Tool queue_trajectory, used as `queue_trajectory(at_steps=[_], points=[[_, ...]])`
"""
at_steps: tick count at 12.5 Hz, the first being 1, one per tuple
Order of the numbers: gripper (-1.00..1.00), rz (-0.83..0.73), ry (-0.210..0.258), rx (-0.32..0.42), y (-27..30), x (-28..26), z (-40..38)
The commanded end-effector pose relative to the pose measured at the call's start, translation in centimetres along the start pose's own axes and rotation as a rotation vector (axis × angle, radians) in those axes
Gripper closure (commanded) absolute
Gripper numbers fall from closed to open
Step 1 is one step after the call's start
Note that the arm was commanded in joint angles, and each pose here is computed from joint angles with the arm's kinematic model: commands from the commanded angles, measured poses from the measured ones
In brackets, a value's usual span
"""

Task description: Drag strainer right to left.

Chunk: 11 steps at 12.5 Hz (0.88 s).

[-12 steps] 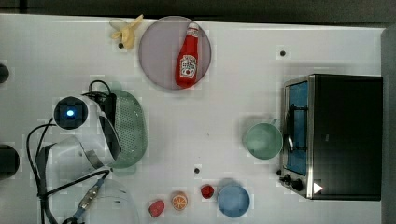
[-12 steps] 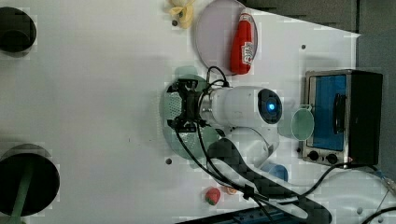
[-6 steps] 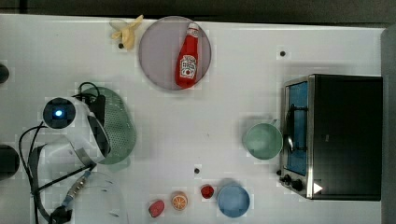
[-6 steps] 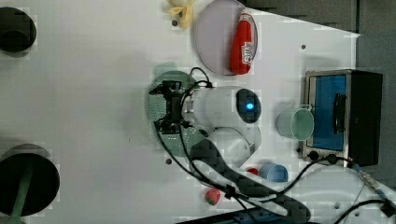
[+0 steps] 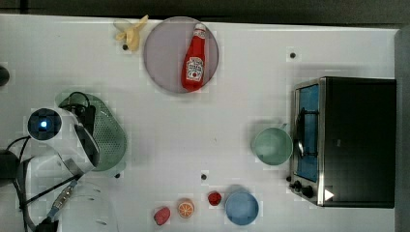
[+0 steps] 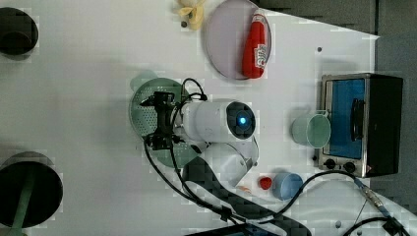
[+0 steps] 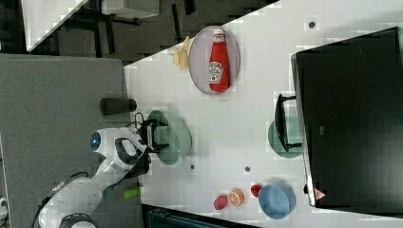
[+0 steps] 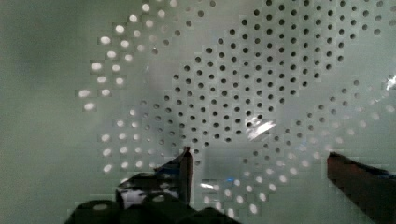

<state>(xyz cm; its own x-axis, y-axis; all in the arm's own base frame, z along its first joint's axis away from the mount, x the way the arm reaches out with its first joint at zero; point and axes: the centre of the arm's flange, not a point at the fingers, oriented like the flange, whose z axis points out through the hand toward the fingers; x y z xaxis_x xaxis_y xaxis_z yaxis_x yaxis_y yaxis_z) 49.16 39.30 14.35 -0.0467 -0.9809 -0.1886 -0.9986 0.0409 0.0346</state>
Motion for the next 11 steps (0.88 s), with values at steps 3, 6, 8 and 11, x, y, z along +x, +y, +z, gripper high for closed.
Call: queue_trajectory(at_steps=[3,6,8,11], points=[[-1.0,-0.01,-0.028,0.009,0.4,-3.3,-1.8],[-1.0,-0.127,0.026,-0.027,0.3,-3.8,-7.7],[-1.0,-0.261,0.074,-0.057,-0.1,-3.1,-13.4],[-1.0,-0.466,0.13,-0.076,-0.9,0.2,-23.5]])
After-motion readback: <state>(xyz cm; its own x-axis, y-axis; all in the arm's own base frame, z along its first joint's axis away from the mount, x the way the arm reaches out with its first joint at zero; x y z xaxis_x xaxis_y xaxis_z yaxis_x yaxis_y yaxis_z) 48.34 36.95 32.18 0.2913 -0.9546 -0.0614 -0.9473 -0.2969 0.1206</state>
